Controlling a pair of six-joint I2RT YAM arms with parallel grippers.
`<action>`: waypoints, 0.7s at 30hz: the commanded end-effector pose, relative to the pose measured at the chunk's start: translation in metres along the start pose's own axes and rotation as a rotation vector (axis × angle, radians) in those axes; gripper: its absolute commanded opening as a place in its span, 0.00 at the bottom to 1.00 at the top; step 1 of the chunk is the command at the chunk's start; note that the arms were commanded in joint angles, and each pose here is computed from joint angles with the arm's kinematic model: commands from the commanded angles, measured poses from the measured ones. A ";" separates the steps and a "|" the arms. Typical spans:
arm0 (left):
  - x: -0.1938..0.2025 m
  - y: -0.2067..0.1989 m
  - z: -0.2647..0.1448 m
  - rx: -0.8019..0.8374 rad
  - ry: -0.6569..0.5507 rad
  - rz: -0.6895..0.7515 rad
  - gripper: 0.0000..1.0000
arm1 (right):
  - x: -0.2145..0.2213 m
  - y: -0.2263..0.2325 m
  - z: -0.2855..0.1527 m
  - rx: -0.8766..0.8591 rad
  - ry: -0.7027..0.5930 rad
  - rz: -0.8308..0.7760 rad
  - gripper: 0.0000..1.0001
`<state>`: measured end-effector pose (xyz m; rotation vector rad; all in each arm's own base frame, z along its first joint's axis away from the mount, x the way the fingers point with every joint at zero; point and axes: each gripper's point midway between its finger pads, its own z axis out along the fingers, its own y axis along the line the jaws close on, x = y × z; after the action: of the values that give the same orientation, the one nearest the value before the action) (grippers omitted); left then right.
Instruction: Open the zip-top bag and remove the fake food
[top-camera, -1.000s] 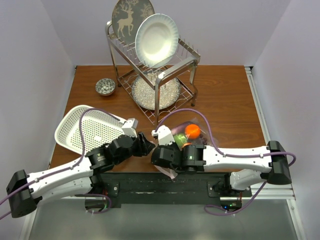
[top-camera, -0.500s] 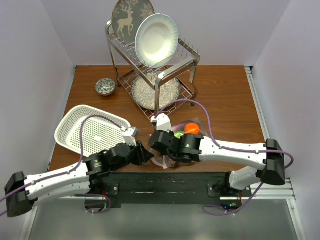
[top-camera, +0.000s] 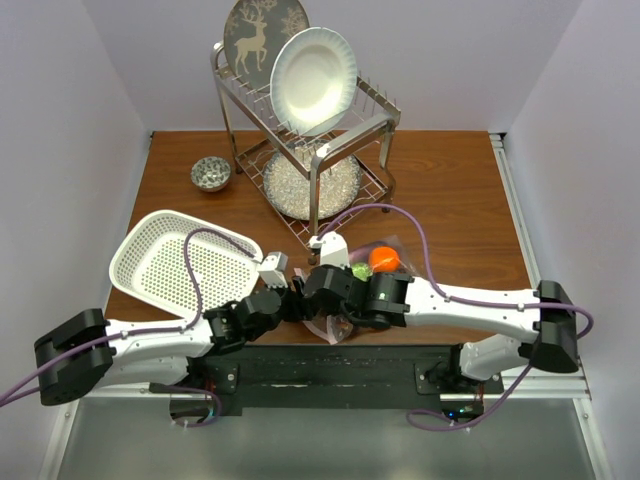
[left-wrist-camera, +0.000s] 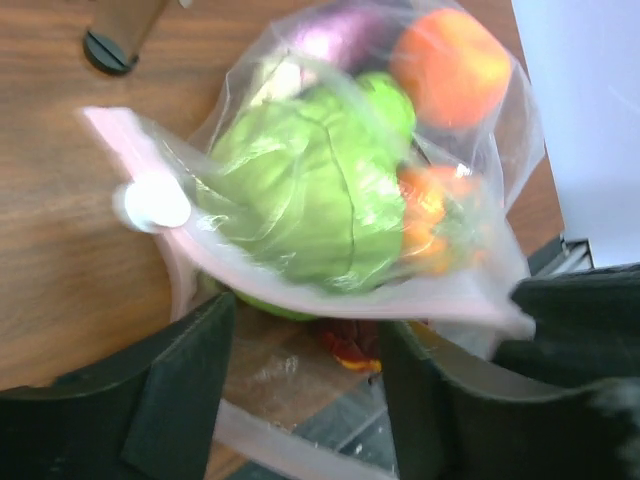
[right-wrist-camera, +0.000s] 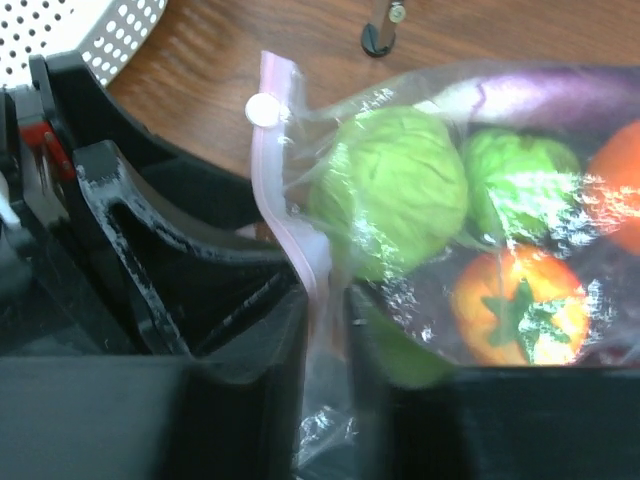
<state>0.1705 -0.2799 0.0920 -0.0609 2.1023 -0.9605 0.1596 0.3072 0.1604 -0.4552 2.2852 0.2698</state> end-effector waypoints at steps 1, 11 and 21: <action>-0.023 -0.005 0.007 0.015 -0.136 -0.024 0.67 | -0.017 -0.011 -0.028 -0.055 -0.081 0.089 0.47; -0.023 -0.004 0.011 0.041 -0.167 -0.022 0.70 | -0.030 -0.066 -0.009 -0.040 -0.092 0.233 0.32; -0.024 -0.004 0.013 0.047 -0.179 0.031 0.84 | -0.029 -0.058 0.059 0.002 0.033 0.197 0.18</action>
<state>0.1859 -0.2784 0.0881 -0.0964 1.9927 -0.9496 0.2268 0.2545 0.1337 -0.2092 2.3846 0.2877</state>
